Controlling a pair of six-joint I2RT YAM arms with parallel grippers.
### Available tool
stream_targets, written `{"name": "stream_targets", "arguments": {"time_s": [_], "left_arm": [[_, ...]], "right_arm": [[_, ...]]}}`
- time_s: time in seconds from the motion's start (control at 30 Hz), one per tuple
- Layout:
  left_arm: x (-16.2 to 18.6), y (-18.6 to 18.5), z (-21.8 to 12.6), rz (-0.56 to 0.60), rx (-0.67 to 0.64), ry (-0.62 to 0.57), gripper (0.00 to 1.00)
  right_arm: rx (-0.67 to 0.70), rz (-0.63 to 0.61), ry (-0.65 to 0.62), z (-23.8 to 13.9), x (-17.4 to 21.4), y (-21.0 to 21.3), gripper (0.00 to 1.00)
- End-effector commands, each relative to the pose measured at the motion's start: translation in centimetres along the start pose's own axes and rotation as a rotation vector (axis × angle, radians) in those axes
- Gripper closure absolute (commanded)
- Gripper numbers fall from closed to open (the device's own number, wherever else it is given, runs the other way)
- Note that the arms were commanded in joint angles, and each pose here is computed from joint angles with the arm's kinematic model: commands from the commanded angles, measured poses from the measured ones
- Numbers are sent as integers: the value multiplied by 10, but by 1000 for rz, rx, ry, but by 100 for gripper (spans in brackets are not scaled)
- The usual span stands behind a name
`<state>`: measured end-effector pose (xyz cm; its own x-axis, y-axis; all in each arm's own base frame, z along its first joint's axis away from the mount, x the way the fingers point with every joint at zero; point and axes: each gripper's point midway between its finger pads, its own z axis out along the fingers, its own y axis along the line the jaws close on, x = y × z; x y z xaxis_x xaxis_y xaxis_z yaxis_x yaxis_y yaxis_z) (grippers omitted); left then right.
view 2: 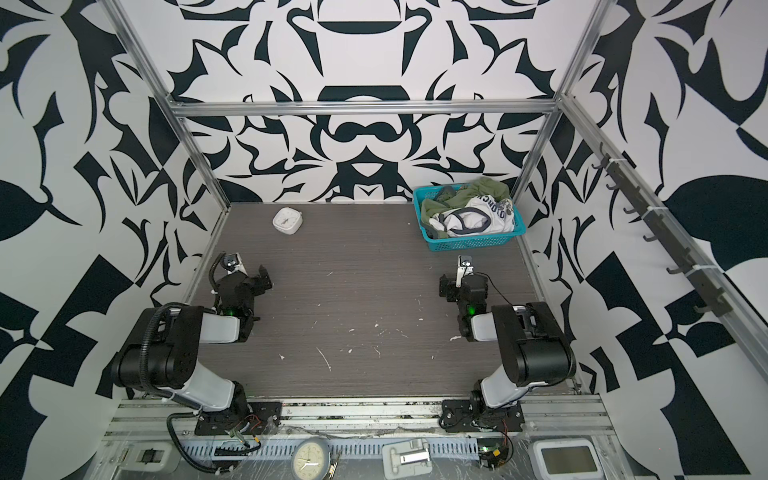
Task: Fold and stack the tank tops
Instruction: 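Raise both arms from rest and move the right gripper toward the teal basket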
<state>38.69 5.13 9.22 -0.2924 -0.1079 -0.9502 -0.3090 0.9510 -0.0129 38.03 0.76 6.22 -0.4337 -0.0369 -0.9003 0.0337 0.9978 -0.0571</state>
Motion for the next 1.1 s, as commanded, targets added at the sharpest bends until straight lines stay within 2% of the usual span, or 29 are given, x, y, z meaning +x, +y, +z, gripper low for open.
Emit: {"name": "stream_targets", "arguments": {"time_s": [0.0, 0.5, 0.67, 0.8, 0.9, 0.93, 1.07], "left_arm": [[-2, 0, 0, -2, 4, -14, 1], [-4, 1, -1, -11, -2, -23, 1], [-20, -3, -15, 0, 11, -50, 1], [-52, -7, -35, -4, 12, -57, 1], [-80, -9, -56, -99, 35, -32, 1], [-92, -7, -64, -163, 33, -23, 1], [-122, -1, -96, -354, 20, 48, 1]], "right_arm": [[-6, 5, -62, -1, -18, 2, 0], [-7, 4, -62, -1, -18, 2, 0], [-53, -8, -80, -8, -27, 9, 0], [-55, 0, -82, -26, -47, 9, 0], [-103, 21, -95, -49, -80, 15, 0], [-129, 37, -110, -59, -94, 18, 0], [-149, 183, -154, -98, -144, 14, 0]]}}
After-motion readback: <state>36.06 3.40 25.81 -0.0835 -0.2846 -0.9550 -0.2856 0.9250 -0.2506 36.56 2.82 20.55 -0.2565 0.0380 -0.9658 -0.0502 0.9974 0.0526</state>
